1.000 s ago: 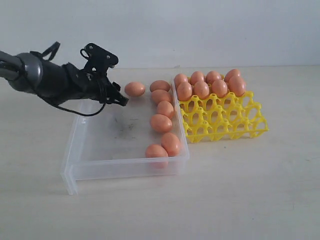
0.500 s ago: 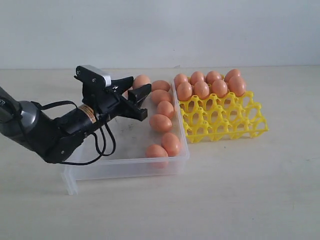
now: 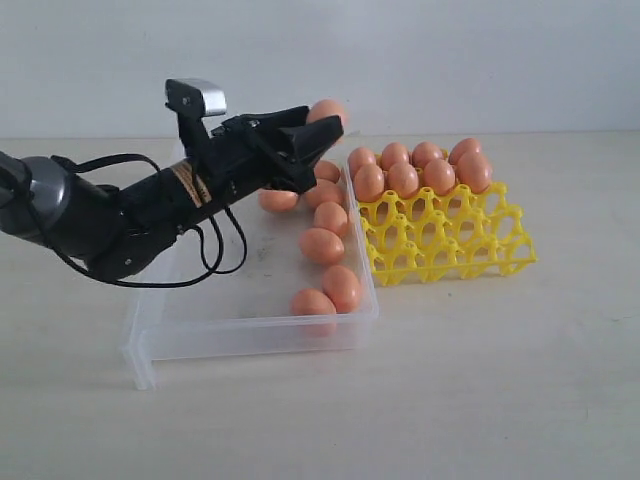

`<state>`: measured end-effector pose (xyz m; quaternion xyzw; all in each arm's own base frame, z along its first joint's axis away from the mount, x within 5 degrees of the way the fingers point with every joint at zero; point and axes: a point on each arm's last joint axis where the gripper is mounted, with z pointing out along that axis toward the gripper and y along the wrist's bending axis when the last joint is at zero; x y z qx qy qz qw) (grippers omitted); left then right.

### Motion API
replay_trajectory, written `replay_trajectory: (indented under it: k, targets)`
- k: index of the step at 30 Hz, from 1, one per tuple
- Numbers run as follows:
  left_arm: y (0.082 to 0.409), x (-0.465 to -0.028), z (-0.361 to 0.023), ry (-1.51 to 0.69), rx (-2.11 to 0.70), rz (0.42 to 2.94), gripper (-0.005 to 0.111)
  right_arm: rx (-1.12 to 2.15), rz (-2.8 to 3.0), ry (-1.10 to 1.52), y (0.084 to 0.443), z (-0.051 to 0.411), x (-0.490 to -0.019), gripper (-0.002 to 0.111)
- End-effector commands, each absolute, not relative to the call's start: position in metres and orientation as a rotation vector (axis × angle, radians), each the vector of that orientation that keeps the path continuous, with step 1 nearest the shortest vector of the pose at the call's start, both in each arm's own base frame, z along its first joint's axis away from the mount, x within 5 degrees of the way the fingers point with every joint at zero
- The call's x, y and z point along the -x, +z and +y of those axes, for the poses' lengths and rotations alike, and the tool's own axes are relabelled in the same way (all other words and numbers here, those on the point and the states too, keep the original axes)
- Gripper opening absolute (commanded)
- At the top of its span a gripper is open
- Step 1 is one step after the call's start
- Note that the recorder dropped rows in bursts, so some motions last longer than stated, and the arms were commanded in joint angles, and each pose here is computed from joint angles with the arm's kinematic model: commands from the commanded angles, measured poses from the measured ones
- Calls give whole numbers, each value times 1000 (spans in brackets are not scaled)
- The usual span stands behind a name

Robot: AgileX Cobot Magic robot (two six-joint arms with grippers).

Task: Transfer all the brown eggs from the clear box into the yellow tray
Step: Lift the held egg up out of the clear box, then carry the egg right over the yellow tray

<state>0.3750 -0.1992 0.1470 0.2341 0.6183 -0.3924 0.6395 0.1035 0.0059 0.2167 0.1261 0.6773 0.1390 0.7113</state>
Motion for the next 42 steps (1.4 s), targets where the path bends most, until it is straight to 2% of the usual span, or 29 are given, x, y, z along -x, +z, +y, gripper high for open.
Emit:
replay_trajectory:
  k: [1, 11, 15, 18, 22, 26, 29, 33, 36, 37, 39, 40, 42]
  targets:
    - [152, -363, -224, -879, -783, 1290, 4, -275, 1510, 304, 215, 6, -103, 0]
    - [126, -372, -235, -845, -876, 1264, 4, -275, 1510, 304, 215, 6, -103, 0]
    - [131, -382, -216, -783, -852, 1259, 4, -275, 1510, 304, 215, 6, -103, 0]
    - [128, -409, -170, -506, -781, 1663, 4, -275, 1510, 304, 215, 6, -103, 0]
    - [120, -414, -141, -272, -744, 1976, 4, -275, 1510, 304, 215, 6, -103, 0]
    - [152, -406, -148, -75, -873, 2054, 4, -275, 1510, 304, 215, 6, -103, 0]
    - [209, -394, -155, -56, -851, 1953, 4, -275, 1510, 304, 215, 6, -103, 0]
    - [245, -382, -155, -131, -672, 1951, 4, -275, 1510, 304, 215, 6, -103, 0]
    - [252, -372, -163, -392, -568, 1964, 4, -275, 1510, 304, 215, 6, -103, 0]
    - [253, -365, -172, -516, -646, 1944, 4, -275, 1510, 304, 215, 6, -103, 0]
    - [249, -343, -193, -745, -1051, 1786, 4, -275, 1510, 304, 215, 6, -103, 0]
    - [245, -331, -200, -804, -1291, 1616, 4, -275, 1510, 304, 215, 6, -103, 0]
    - [236, -320, -210, -854, -1451, 1449, 4, -275, 1510, 304, 215, 6, -103, 0]
